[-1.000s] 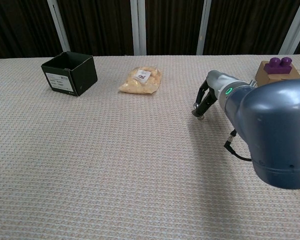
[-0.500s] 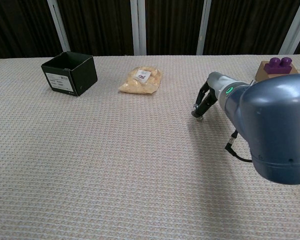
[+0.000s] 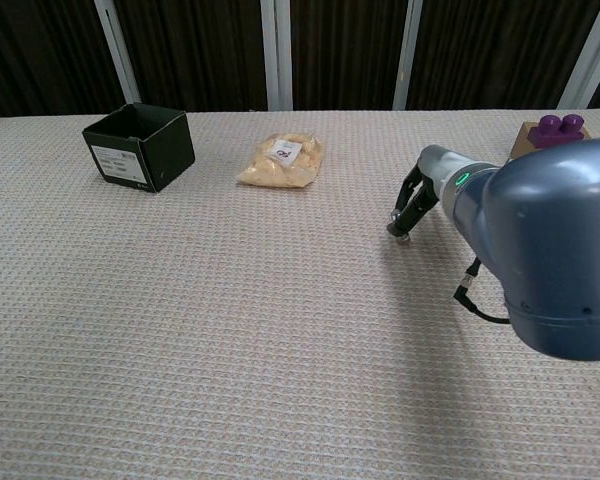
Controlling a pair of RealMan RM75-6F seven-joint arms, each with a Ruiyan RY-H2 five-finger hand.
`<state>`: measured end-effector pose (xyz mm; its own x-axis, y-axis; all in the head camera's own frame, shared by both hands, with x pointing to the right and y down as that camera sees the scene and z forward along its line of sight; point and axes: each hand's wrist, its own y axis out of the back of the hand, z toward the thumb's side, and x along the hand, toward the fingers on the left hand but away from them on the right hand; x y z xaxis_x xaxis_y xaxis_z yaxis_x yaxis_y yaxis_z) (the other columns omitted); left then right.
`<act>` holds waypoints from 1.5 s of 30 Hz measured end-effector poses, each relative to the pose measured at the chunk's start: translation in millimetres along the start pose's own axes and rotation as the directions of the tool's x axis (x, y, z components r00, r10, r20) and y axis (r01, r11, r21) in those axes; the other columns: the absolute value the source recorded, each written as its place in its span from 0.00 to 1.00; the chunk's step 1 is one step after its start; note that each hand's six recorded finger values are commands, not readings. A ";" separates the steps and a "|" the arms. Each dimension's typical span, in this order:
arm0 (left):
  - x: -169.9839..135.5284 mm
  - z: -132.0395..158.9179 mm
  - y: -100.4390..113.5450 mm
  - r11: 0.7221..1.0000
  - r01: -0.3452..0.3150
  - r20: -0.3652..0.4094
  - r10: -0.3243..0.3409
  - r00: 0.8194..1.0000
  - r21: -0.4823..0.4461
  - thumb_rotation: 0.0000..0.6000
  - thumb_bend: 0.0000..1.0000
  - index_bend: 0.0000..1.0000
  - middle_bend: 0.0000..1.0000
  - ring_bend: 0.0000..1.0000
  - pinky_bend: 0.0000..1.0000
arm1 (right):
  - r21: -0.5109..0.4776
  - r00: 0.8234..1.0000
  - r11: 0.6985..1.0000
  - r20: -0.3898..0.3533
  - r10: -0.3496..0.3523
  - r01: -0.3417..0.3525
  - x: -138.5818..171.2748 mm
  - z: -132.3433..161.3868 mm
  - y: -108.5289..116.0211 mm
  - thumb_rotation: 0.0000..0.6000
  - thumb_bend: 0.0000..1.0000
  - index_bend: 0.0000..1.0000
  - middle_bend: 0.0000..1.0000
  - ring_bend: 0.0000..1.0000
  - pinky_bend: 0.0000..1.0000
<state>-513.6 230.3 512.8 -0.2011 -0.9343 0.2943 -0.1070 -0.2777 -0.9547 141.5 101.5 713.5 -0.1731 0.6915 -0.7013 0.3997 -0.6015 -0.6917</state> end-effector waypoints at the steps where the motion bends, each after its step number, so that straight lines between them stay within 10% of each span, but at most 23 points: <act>1: -0.1 0.0 0.0 1.000 0.000 0.000 0.000 1.000 0.000 1.00 0.12 0.10 0.06 0.01 0.14 | 0.001 1.000 1.000 0.000 0.001 -0.001 0.0 0.0 0.1 1.00 0.32 0.57 0.03 0.10 0.01; 25: 0.7 -2.4 1.5 1.000 -0.007 -0.009 0.007 1.000 -0.005 1.00 0.12 0.10 0.06 0.01 0.14 | -0.011 0.999 1.000 -0.050 0.006 -0.006 11.3 8.7 19.1 1.00 0.32 0.36 0.03 0.06 0.00; 35: -1.0 -0.8 1.5 1.000 -0.006 -0.003 0.006 1.000 -0.005 1.00 0.12 0.10 0.06 0.01 0.14 | -0.023 0.985 0.996 -0.149 -0.091 0.089 50.2 1.1 85.7 1.00 0.32 0.29 0.03 0.06 0.00; 45: -2.6 1.7 0.7 1.000 -0.008 0.002 0.008 1.000 0.000 1.00 0.12 0.10 0.06 0.01 0.14 | -0.024 0.967 0.976 -0.133 -0.218 0.217 83.1 -87.9 162.8 1.00 0.29 0.24 0.03 0.04 0.00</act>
<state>-511.4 232.1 511.3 -0.2000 -0.9370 0.2863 -0.1053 -0.2700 -0.9571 271.3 96.3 557.7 -0.1352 0.8530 -0.5042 0.3744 -0.4271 -0.8230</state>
